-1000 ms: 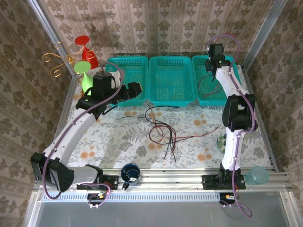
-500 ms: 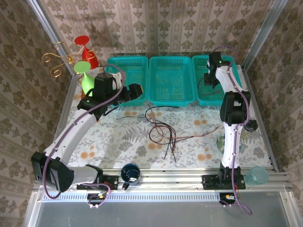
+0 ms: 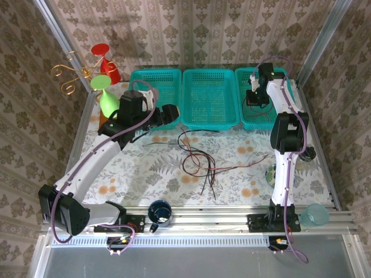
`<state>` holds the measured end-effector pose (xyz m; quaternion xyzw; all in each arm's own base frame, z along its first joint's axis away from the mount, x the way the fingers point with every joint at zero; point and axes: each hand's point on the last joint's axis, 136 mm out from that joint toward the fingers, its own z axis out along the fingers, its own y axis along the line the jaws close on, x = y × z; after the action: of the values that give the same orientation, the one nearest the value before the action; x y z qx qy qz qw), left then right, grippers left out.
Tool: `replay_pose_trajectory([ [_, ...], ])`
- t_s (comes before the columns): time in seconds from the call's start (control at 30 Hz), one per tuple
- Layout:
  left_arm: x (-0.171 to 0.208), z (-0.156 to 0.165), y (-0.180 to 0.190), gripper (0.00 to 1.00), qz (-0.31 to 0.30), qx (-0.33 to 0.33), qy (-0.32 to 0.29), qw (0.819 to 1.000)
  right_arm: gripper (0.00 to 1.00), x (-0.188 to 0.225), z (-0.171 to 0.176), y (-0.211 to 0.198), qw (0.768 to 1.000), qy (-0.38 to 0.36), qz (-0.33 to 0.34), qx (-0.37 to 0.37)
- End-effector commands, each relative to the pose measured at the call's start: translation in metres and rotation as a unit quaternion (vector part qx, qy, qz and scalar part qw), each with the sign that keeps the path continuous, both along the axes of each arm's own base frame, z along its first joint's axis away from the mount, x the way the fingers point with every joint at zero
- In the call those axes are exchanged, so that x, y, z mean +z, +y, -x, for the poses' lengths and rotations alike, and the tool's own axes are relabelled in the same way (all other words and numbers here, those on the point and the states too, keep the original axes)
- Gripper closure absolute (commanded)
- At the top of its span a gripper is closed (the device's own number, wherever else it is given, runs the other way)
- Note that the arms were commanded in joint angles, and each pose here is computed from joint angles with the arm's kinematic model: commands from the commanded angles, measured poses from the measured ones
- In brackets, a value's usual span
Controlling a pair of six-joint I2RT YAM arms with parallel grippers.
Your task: Untangle the cables
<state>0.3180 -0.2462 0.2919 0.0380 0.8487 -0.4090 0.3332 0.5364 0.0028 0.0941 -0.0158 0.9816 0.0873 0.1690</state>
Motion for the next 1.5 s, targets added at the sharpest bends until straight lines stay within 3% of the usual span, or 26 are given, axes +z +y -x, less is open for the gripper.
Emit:
replay_pose_trajectory([
  [0.0,0.004,0.001,0.001,0.28,0.009,0.009,-0.012,1.000,0.98,0.046,0.013,0.014,0.998,-0.035,-0.040,0.030],
  [0.23,0.000,0.001,0.001,0.28,0.007,0.007,-0.012,1.000,0.99,0.080,0.020,0.034,0.991,-0.060,-0.113,0.050],
  [0.37,-0.001,0.002,0.000,0.28,0.008,0.005,-0.013,1.000,0.99,0.076,0.020,0.037,0.988,-0.049,-0.144,0.040],
  [0.6,-0.006,0.000,-0.002,0.27,0.008,0.002,-0.007,1.000,0.99,0.034,0.001,-0.010,0.994,-0.028,-0.096,-0.055],
  [0.77,-0.005,-0.001,-0.008,0.28,0.008,-0.003,-0.005,1.000,0.98,-0.008,-0.006,-0.013,0.992,0.036,-0.096,-0.067],
  [1.0,-0.005,0.001,-0.009,0.27,-0.001,-0.004,-0.005,1.000,0.83,-0.029,-0.010,-0.027,0.995,0.057,-0.036,-0.079],
  [1.17,-0.005,0.004,-0.004,0.27,-0.015,-0.001,-0.007,1.000,0.43,0.023,-0.010,-0.031,0.996,0.011,-0.034,-0.083],
  [1.27,-0.007,0.004,-0.003,0.27,-0.018,0.002,-0.005,1.000,0.31,0.059,-0.005,-0.036,0.995,-0.019,-0.018,-0.094],
  [1.33,-0.008,0.005,-0.004,0.27,-0.019,0.000,-0.004,1.000,0.13,0.079,0.002,-0.040,0.994,-0.032,-0.006,-0.109],
  [1.47,-0.011,0.009,-0.004,0.27,-0.032,-0.003,-0.006,0.999,0.08,0.111,0.021,-0.054,0.986,-0.045,0.022,-0.158],
])
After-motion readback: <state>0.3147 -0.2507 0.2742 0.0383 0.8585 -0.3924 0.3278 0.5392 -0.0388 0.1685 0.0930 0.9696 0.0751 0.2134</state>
